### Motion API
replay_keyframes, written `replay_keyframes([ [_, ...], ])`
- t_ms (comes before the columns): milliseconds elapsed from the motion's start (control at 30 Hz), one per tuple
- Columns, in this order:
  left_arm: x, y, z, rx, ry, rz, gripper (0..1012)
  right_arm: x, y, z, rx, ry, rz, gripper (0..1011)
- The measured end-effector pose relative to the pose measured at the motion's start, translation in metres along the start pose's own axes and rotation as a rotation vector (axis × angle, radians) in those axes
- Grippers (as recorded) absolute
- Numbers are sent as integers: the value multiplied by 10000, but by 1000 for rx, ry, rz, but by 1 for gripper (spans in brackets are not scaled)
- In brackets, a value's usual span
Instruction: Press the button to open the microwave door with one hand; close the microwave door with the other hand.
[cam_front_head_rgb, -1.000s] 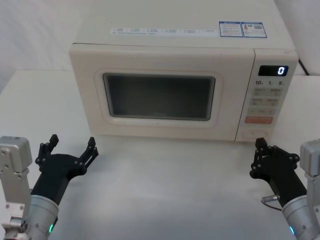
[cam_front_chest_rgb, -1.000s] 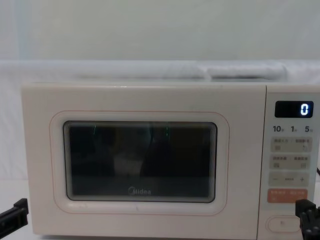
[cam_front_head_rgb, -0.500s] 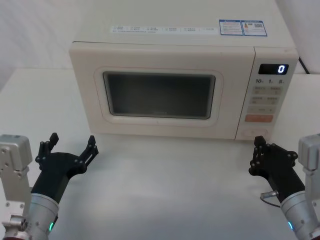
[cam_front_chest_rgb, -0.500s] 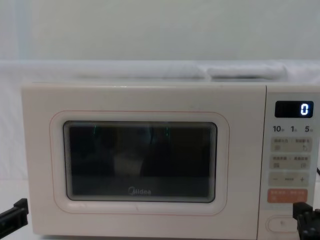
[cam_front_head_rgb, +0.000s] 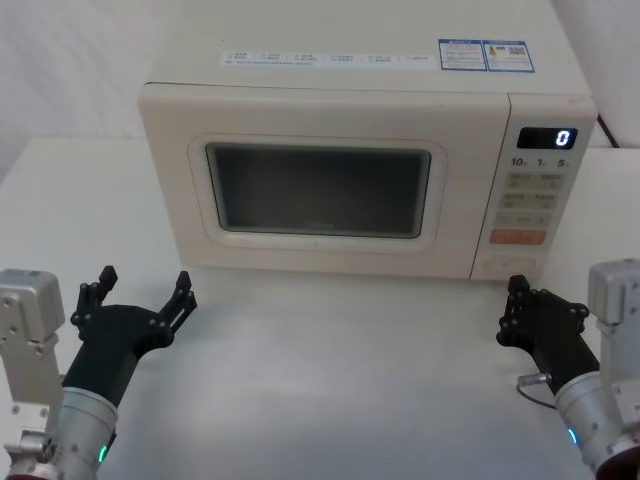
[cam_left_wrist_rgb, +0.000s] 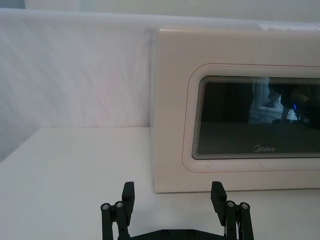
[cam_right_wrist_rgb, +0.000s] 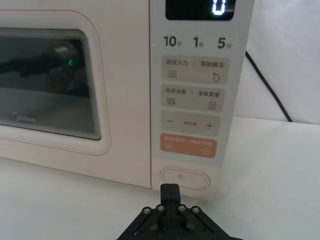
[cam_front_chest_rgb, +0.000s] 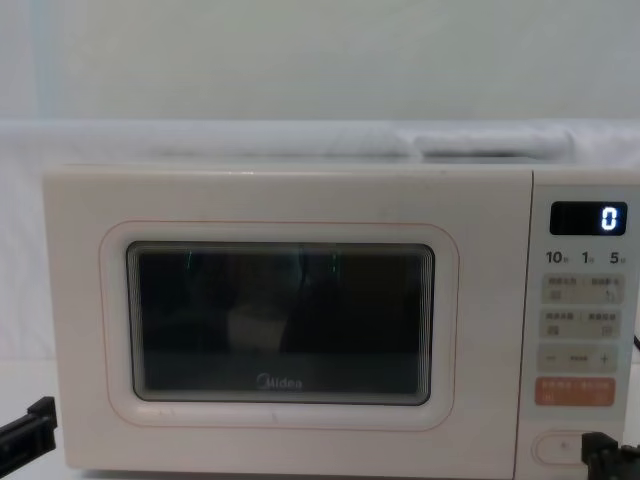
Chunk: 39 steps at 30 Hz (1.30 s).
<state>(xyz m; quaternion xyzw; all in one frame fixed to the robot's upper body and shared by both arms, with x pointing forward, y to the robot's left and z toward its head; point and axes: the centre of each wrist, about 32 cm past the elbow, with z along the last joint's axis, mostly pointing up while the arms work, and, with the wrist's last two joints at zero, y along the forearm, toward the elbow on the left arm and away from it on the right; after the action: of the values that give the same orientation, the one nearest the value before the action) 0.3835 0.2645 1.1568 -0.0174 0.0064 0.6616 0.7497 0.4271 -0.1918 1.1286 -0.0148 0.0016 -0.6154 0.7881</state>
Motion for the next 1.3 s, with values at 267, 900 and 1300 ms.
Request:
replay_keyframes([
  [267,0,0,0,0,0,0,1001,22,172,-73,-20,-8,-18,0],
  [900,0,0,0,0,0,0,1001,48,407,-168,-43,20,-42,0],
  [1300,0,0,0,0,0,0,1001,81,498,-180,-43,28,-49,0],
])
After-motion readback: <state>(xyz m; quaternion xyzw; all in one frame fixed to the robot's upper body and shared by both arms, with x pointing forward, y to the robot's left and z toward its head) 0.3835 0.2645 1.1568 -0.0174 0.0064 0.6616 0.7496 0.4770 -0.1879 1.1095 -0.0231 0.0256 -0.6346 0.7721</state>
